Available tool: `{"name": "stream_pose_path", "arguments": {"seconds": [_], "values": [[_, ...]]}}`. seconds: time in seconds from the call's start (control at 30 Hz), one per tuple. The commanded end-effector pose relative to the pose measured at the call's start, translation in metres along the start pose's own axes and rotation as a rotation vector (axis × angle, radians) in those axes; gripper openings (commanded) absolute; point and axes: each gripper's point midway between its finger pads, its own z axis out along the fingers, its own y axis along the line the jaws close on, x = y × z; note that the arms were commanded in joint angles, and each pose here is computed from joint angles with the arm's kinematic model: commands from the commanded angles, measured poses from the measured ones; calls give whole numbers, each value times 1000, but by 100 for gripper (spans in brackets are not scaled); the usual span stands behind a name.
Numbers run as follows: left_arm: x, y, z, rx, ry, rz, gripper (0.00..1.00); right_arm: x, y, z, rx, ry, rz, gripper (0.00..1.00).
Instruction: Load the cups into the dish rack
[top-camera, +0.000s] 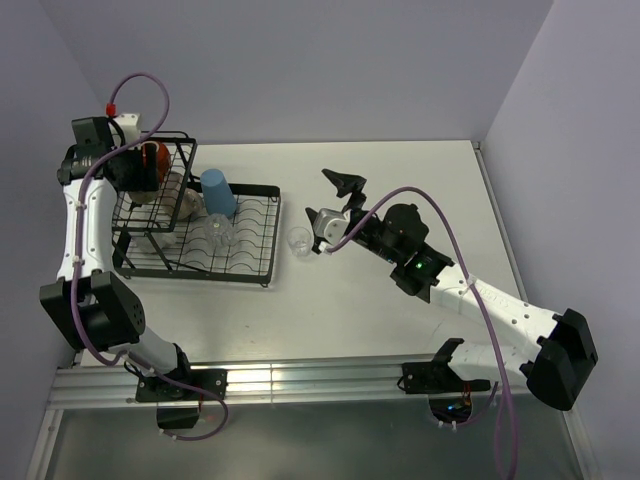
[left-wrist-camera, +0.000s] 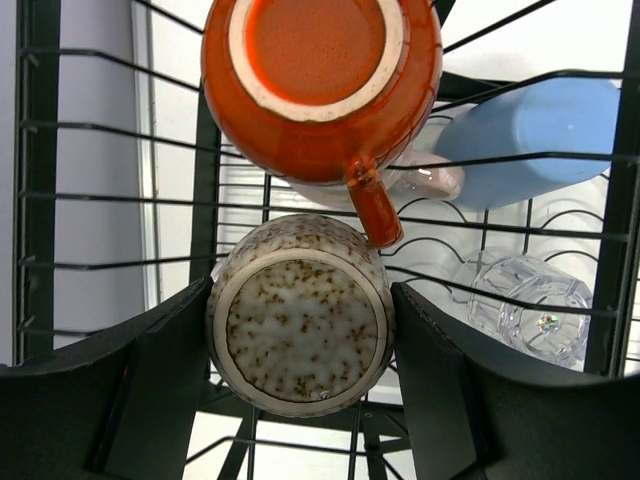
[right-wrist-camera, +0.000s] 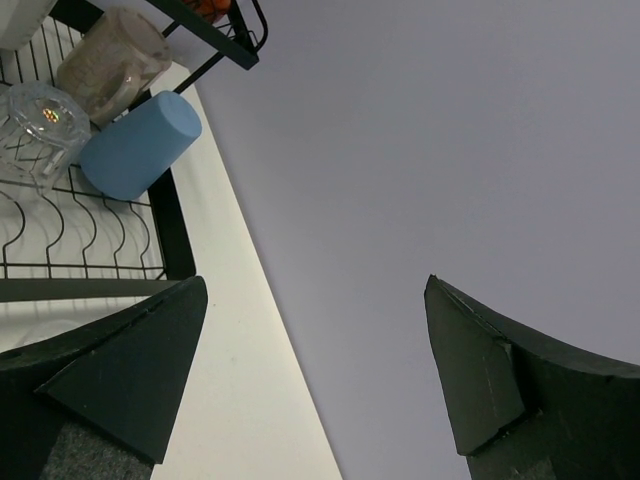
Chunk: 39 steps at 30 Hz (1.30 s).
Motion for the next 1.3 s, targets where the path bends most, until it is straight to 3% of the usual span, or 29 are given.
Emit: {"name": "stream_pose_path", "arguments": {"seconds": [0.0,0.2,0.4,0.5,0.6,0.93,1.1,1.27], "values": [[-23,-5,-1,26,-92,11,0,-2,-2,-3,6,-14,-9,97],[-22,-9,5,50,-85,-6,2,-1,-1,-2,3,-10,-5,98],[-20,-7,10,39,-65,-15,21,0,0,-2,-2,-7,-4,98],[-17,-4,10,20,-55,-15,25,1,2,-2,-6,-3,-1,98],[-16,-2,10,14,-55,-16,43,1,1,-1,-5,-4,0,98],[-30,-1,-8,3,-89,-10,82,4,1,2,-9,14,21,98],[-35,-1,-15,1,-96,-3,94,1,-1,3,-10,15,38,99],[-47,-2,-25,10,-130,-1,96,1,-7,5,0,29,61,99]]}}
